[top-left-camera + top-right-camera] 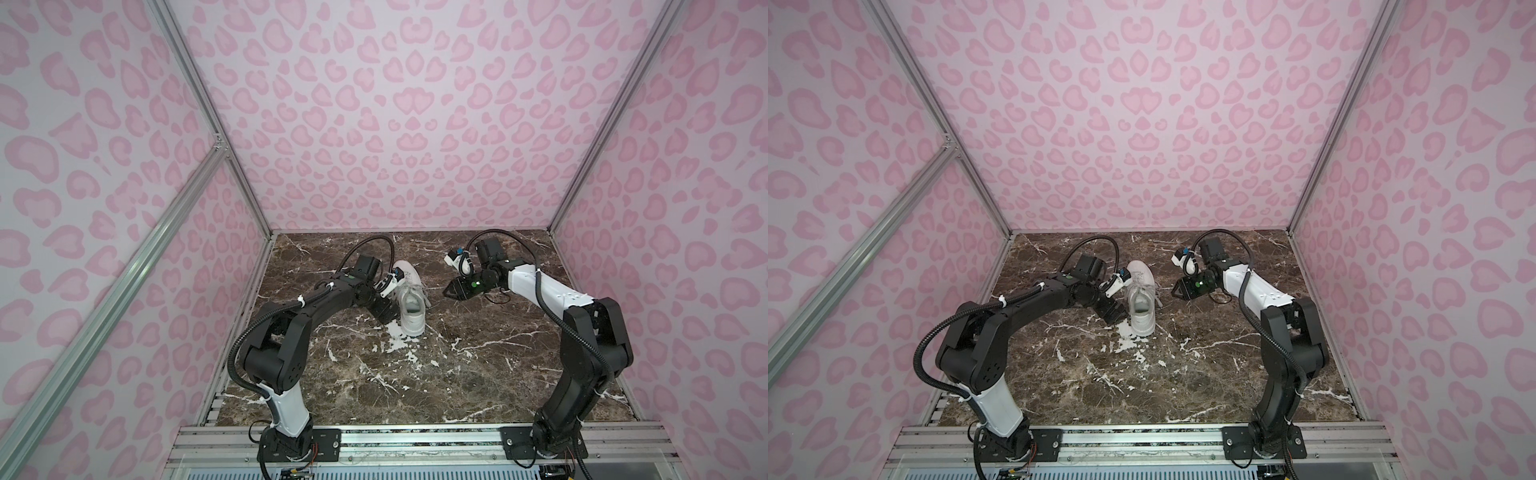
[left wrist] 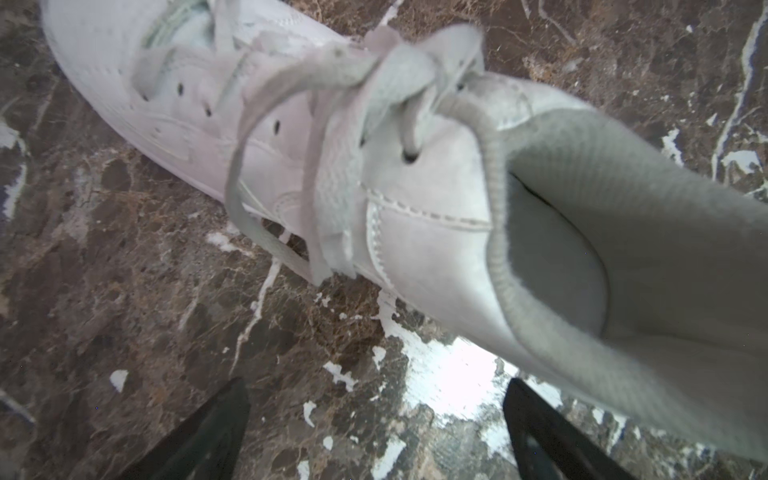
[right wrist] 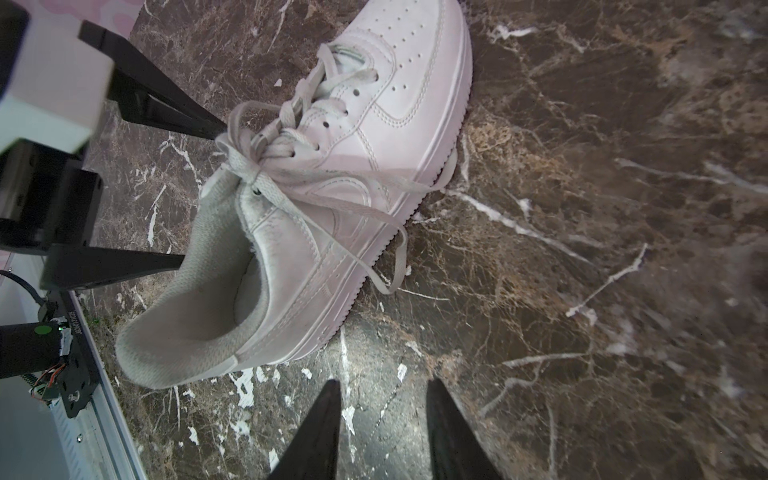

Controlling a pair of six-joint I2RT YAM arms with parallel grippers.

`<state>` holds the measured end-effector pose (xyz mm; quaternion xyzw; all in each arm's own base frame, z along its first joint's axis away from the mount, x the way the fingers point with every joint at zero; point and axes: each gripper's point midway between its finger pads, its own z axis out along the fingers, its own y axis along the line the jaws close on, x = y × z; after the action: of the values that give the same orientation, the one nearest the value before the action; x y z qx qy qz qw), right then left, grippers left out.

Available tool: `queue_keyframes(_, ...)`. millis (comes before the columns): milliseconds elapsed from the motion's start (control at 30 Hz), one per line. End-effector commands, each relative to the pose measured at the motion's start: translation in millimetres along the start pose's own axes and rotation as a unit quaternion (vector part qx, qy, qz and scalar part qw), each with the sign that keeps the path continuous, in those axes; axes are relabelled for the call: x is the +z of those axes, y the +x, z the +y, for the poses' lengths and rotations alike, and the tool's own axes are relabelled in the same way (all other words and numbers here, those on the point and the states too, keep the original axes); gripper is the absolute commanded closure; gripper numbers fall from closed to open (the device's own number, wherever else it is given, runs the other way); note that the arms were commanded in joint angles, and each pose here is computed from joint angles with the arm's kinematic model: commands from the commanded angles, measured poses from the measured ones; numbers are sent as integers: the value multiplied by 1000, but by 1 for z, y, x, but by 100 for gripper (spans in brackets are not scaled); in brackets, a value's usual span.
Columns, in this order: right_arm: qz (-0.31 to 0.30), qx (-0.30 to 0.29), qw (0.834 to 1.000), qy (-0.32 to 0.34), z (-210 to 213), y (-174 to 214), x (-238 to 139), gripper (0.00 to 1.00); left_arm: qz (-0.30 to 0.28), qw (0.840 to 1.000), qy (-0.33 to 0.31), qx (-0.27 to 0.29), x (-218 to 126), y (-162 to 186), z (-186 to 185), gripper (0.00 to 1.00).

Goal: Tie the shoes

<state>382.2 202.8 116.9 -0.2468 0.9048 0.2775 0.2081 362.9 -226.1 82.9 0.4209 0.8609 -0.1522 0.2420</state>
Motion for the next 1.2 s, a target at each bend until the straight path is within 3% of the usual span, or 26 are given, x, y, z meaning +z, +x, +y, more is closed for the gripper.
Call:
queue_keyframes(0,-21,17,1000,6,-5,-5,-6,58,-60,998,8,-8,-21,-20,2,3)
queue_keyframes(67,-42,18,999,18,-9,-10,-14,50,-133,991,8,-31,-44,-33,6,3)
queue_keyframes(133,-56,24,998,30,-14,-14,-21,42,-200,977,-36,-56,-71,-42,22,3)
queue_keyframes(200,-64,29,997,42,-20,-16,-28,35,-241,962,-86,-100,-95,-40,46,3)
queue_keyframes(267,-76,35,995,56,-27,-16,-36,27,-271,948,-91,-140,-116,-37,62,3)
queue_keyframes(367,-101,45,990,91,-41,-18,-53,2,-323,930,-85,-153,-143,-30,67,3)
queue_keyframes(500,-157,75,973,153,-71,-16,-81,2,-373,905,-154,-133,-177,-20,76,3)
queue_keyframes(567,-199,99,949,225,-95,-11,-101,2,-383,873,-244,-179,-193,3,101,3)
queue_keyframes(633,-256,104,917,289,-114,-1,-120,2,-388,825,-334,-239,-215,38,127,3)
queue_keyframes(733,-318,74,874,360,-128,14,-139,2,-400,790,-382,-265,-230,72,139,3)
queue_keyframes(833,-342,91,829,434,-148,32,-159,2,-413,763,-413,-278,-235,95,144,3)
queue_keyframes(867,-343,89,823,443,-152,34,-160,2,-418,758,-415,-281,-234,99,145,3)
queue_keyframes(1067,-343,114,798,483,-178,53,-163,2,-378,784,-399,-288,-194,125,143,3)
queue_keyframes(1167,-351,124,797,475,-179,65,-164,2,-394,772,-407,-288,-191,132,143,3)
